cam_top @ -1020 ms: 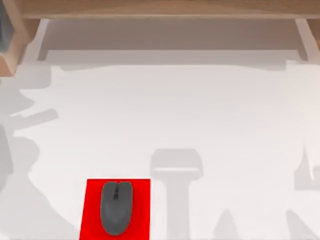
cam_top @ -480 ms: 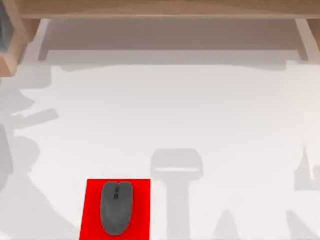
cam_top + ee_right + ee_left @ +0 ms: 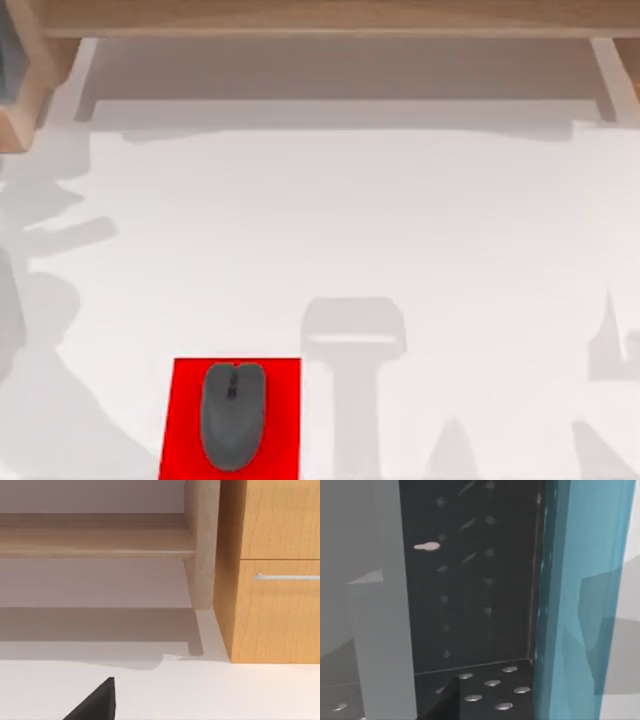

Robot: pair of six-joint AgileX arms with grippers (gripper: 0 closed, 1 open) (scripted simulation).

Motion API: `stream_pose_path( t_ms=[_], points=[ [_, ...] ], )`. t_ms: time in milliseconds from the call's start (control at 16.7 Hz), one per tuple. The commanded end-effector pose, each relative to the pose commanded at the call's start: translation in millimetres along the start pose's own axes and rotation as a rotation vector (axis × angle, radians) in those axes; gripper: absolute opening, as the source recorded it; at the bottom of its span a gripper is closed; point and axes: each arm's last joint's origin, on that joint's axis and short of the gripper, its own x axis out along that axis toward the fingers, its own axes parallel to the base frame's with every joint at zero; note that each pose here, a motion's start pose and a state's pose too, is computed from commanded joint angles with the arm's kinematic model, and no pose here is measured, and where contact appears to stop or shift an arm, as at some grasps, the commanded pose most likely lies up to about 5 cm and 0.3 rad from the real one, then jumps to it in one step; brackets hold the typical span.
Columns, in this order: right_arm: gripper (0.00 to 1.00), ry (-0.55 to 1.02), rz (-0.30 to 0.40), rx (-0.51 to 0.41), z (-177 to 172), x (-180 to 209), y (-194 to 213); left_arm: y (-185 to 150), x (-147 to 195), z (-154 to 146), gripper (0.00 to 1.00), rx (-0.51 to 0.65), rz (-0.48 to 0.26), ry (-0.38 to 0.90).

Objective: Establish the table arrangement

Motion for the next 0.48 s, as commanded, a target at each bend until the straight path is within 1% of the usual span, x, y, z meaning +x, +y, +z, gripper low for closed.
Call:
stream_pose_path(
  t_ms=[480],
  points=[
    [1.0,0.0,0.0,0.0,0.0,0.0,0.0,0.4,-1.2,-0.9,1.0,0.002,0.001,0.004]
  ],
)
